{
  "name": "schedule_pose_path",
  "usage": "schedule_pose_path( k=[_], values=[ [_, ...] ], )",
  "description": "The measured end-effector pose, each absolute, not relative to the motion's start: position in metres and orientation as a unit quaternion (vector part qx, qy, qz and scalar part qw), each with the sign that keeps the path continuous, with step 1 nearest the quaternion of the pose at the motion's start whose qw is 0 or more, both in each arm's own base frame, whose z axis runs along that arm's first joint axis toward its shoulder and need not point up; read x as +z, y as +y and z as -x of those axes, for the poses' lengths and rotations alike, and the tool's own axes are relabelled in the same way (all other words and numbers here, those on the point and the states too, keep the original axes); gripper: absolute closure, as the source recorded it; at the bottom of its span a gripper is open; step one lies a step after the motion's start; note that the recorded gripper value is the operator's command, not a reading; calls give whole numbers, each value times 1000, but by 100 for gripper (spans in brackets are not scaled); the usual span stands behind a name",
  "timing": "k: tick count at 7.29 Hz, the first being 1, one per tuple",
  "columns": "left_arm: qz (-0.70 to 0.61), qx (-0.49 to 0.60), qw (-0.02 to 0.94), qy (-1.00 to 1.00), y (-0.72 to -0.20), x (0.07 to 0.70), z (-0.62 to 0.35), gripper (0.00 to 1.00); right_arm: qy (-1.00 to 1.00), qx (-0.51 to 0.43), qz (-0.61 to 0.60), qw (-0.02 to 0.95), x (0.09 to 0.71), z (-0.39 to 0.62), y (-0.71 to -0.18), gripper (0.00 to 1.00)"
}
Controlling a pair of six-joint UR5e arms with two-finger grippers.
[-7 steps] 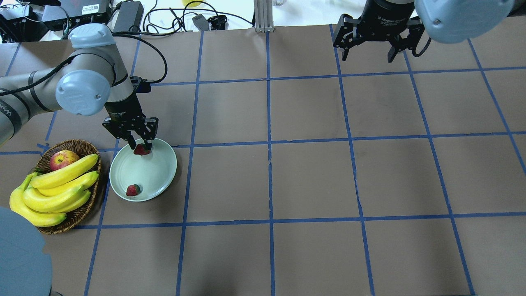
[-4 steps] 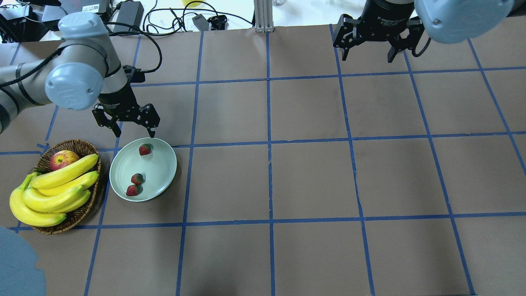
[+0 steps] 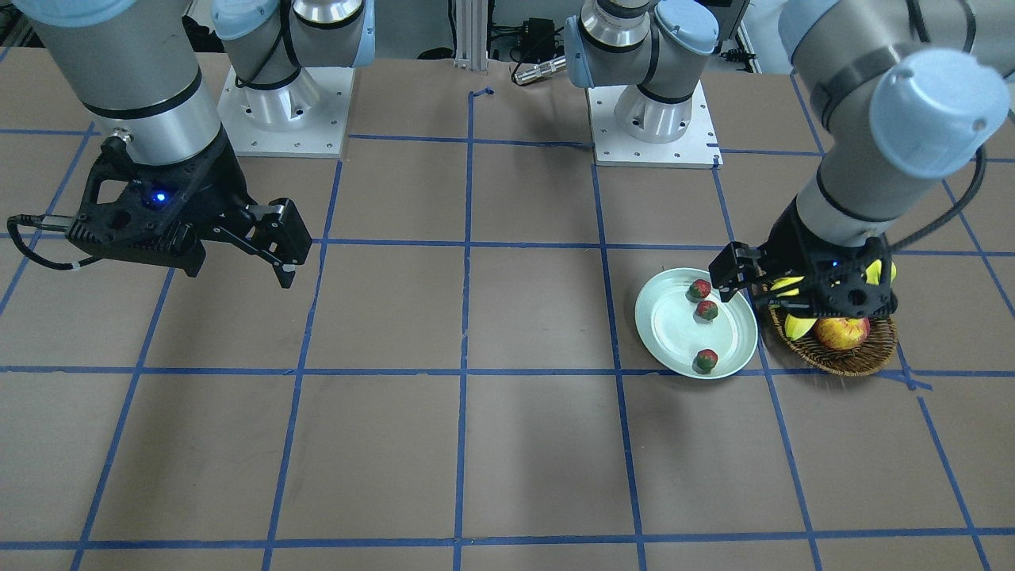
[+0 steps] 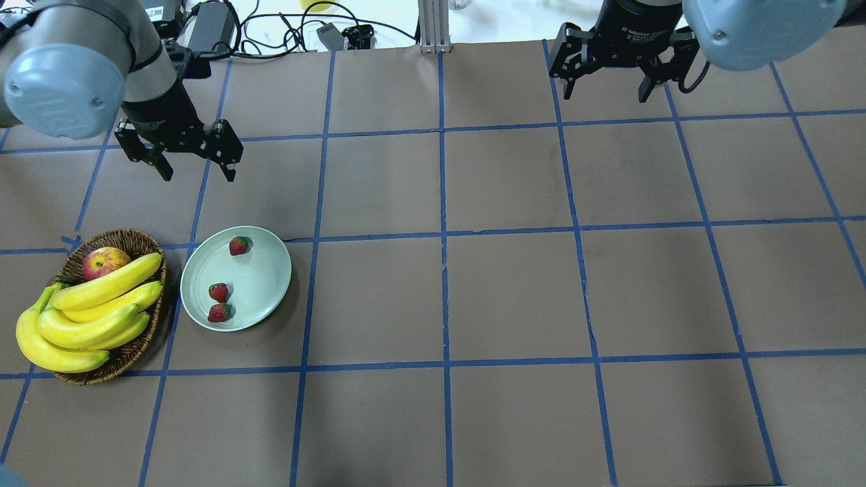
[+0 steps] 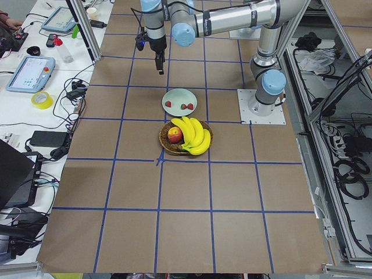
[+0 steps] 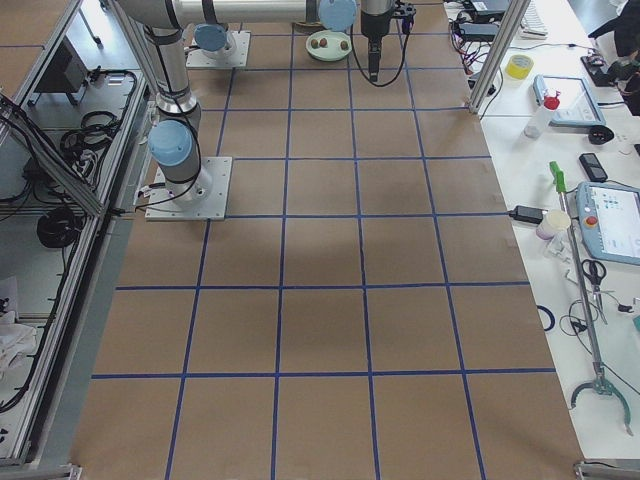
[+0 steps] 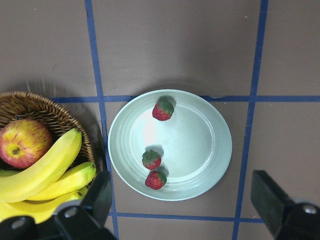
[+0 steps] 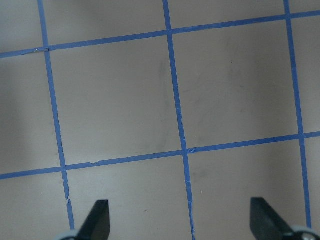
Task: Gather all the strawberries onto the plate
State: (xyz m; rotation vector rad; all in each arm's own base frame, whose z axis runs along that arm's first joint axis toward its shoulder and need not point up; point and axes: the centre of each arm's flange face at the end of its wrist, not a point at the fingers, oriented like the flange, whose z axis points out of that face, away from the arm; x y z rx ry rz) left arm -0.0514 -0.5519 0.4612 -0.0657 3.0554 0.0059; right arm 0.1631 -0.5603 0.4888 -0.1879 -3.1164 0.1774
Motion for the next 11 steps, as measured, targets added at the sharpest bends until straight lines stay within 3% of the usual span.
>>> schedule_pose_path(
  k=[3,11],
  values=[
    [38,-33,36,998,-526,496,81,0,-997,57,60,7,489,-163,-560,0],
    [26,-4,9,1000,-509,470,115,0,-997,57,60,7,489,-163,-560,0]
  ],
)
